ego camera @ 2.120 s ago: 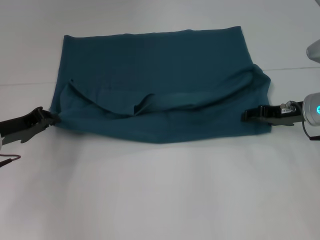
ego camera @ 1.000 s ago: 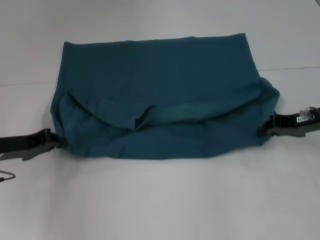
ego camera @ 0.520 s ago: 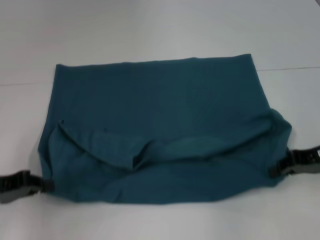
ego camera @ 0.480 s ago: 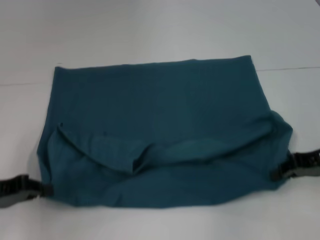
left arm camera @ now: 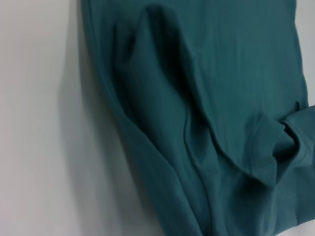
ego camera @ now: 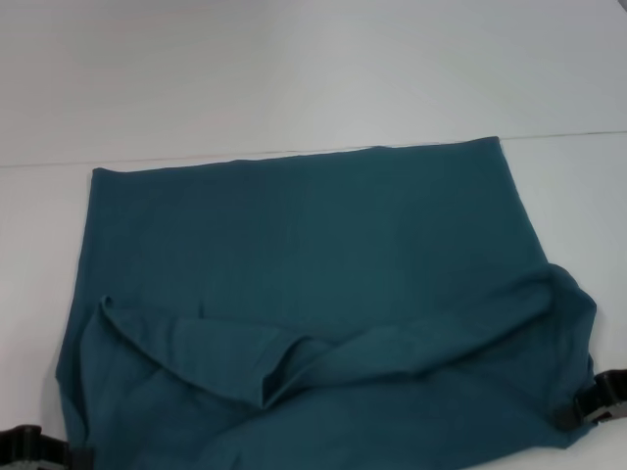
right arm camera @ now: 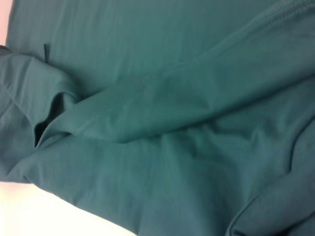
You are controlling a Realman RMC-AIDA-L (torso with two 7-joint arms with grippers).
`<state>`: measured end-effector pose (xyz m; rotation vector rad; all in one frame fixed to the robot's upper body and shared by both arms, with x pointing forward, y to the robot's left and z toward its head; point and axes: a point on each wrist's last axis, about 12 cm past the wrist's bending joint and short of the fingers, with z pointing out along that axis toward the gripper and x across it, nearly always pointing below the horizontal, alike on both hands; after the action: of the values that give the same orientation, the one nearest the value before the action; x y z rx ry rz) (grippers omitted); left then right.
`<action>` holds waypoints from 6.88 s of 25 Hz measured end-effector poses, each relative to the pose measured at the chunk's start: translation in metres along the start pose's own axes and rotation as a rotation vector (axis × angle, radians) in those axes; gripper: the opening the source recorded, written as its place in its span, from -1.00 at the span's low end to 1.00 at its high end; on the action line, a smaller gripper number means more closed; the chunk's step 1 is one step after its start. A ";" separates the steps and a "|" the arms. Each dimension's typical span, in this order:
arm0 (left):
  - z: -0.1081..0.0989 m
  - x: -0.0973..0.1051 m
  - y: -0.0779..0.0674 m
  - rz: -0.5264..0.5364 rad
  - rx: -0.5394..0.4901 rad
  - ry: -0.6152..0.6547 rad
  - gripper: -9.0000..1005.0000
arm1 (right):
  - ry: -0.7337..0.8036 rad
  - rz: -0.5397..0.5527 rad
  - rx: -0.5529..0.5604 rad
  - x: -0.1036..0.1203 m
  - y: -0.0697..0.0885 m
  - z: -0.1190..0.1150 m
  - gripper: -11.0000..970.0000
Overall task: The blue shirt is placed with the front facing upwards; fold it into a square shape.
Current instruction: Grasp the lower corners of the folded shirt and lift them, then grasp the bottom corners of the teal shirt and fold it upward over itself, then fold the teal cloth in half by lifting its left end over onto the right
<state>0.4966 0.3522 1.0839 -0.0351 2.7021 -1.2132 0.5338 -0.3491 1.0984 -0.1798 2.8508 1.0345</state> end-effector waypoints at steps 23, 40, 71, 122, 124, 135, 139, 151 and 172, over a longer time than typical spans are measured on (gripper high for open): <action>-0.005 -0.077 -0.028 0.033 -0.058 -0.186 -0.97 | -0.330 -0.038 -0.086 -0.043 0.008 -0.038 -0.90; 0.022 -0.164 -0.090 0.174 -0.240 -0.297 -0.97 | -0.587 -0.009 0.085 -0.111 0.024 -0.037 -0.90; 0.062 -0.192 -0.096 0.206 -0.378 -0.640 -0.97 | -0.782 -0.168 0.408 -0.176 0.063 0.026 -0.91; 0.092 -0.194 -0.104 0.292 -0.470 -0.721 -0.97 | -0.782 -0.355 0.610 -0.192 0.076 0.045 -0.91; 0.092 -0.194 -0.103 0.272 -0.465 -0.735 -0.89 | -0.790 -0.363 0.617 -0.195 0.077 0.043 -0.78; 0.088 -0.191 -0.095 0.198 -0.446 -0.760 -0.24 | -0.814 -0.296 0.576 -0.202 0.073 0.014 -0.07; 0.079 -0.188 -0.090 0.153 -0.401 -0.773 0.04 | -0.808 -0.214 0.451 -0.185 0.064 0.001 0.23; 0.042 -0.144 -0.067 -0.007 -0.108 -0.696 0.84 | -0.727 -0.091 -0.064 -0.081 0.025 -0.017 0.92; 0.050 -0.106 -0.034 0.252 -0.060 -0.614 0.85 | -0.648 -0.101 -0.345 0.007 -0.006 0.004 0.96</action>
<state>0.6078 0.3028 1.0928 -0.0617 2.1295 -0.8666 0.5278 -0.3516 1.0908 -0.0058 2.0625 1.2707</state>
